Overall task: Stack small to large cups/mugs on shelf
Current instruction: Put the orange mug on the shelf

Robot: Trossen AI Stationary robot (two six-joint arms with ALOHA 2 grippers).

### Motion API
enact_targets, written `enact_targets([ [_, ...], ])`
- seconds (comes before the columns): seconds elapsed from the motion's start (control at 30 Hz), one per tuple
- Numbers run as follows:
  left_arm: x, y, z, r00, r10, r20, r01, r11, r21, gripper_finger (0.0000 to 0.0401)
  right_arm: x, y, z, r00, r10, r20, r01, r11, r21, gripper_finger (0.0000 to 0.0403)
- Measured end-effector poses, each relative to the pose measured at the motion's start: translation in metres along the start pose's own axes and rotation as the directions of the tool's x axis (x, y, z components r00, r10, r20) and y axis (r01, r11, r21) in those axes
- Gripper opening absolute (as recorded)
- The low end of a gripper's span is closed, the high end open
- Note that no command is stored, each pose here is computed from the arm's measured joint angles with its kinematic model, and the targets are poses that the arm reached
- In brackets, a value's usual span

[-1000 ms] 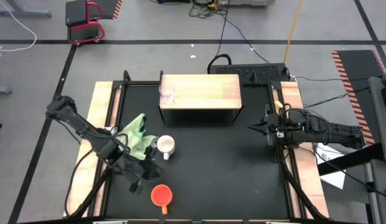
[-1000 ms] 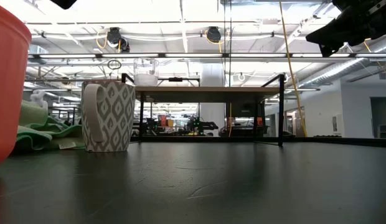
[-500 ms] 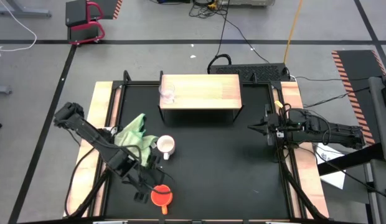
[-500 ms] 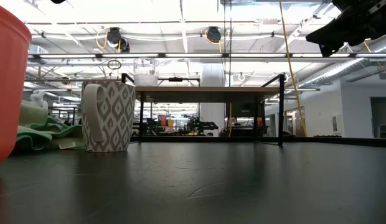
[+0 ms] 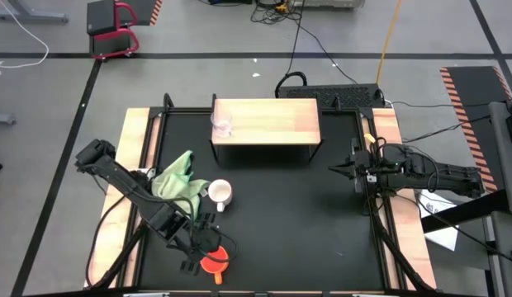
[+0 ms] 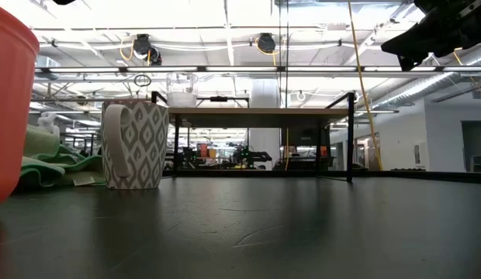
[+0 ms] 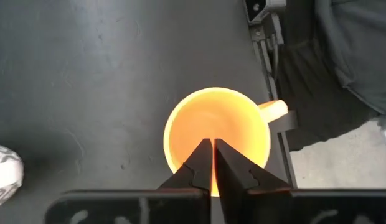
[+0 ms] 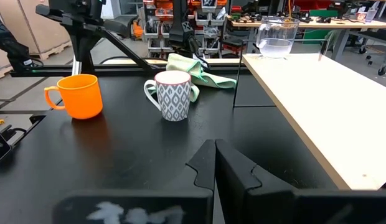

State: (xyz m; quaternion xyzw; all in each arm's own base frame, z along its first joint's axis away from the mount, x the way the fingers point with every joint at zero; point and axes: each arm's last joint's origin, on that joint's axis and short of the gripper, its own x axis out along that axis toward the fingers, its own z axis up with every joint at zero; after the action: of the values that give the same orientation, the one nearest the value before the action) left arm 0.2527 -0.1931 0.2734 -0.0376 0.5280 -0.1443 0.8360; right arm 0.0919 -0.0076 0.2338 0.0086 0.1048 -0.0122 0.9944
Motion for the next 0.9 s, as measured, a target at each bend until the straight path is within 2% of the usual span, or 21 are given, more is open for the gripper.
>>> enact_targets([
  [0.5, 0.000, 0.002, 0.002, 0.999, 0.034, 0.026, -0.033, 0.999, -0.042, 0.0118, 0.000, 0.000, 0.000, 1.000, 0.000, 0.000, 0.000, 1.000, 0.011, 0.0000],
  [0.9, 0.034, 0.009, -0.003, 0.996, 0.062, -0.062, -0.065, 0.996, -0.059, 0.0174, 0.000, 0.000, 0.000, 1.000, 0.000, 0.000, 0.000, 1.000, 0.011, 0.0000],
])
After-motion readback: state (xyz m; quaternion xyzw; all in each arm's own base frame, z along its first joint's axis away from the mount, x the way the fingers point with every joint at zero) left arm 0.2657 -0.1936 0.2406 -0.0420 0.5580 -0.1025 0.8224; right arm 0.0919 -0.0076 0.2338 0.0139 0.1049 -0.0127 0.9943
